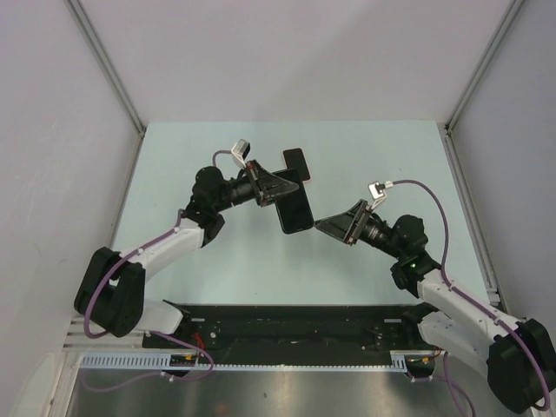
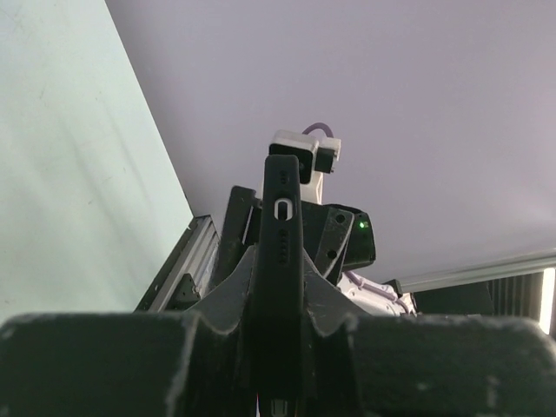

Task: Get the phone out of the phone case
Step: Remove the phone case from the phone.

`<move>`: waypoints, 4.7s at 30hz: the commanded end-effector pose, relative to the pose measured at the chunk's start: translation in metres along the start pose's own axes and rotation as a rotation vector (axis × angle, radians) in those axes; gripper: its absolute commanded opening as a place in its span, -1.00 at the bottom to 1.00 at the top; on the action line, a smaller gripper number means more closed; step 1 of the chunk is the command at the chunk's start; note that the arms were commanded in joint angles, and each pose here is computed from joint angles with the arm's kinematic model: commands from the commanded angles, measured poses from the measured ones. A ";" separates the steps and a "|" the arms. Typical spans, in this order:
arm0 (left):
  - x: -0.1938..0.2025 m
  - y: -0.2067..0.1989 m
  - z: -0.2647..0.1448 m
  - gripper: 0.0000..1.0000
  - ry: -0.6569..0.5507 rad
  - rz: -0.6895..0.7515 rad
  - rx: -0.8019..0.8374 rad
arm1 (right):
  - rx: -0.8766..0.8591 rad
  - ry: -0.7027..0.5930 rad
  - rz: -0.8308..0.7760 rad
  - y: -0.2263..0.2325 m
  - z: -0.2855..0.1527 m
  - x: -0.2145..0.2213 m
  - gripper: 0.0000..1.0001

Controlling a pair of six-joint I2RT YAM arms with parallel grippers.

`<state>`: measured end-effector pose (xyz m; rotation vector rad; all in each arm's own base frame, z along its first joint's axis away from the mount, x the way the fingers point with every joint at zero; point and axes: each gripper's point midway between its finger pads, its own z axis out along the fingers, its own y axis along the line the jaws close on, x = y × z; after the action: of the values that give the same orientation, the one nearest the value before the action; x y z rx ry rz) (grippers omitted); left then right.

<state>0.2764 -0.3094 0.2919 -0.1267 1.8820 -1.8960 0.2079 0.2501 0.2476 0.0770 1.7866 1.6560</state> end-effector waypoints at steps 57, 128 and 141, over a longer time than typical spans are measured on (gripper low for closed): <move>-0.001 -0.216 -0.072 -1.00 -0.049 0.064 0.700 | -0.638 -0.182 0.334 0.135 0.044 -0.032 -1.00; 0.024 -0.254 -0.114 -1.00 -0.022 -0.032 0.846 | 0.334 -0.199 -0.071 -0.050 0.046 0.006 -1.00; 0.017 -0.199 -0.079 -1.00 -0.060 -0.016 0.662 | 0.259 -0.234 -0.270 0.058 0.018 -0.023 0.26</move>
<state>0.1773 -0.2485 0.4867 -0.0143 1.1307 -2.4479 0.2177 0.2795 0.2734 0.1823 1.8035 1.2489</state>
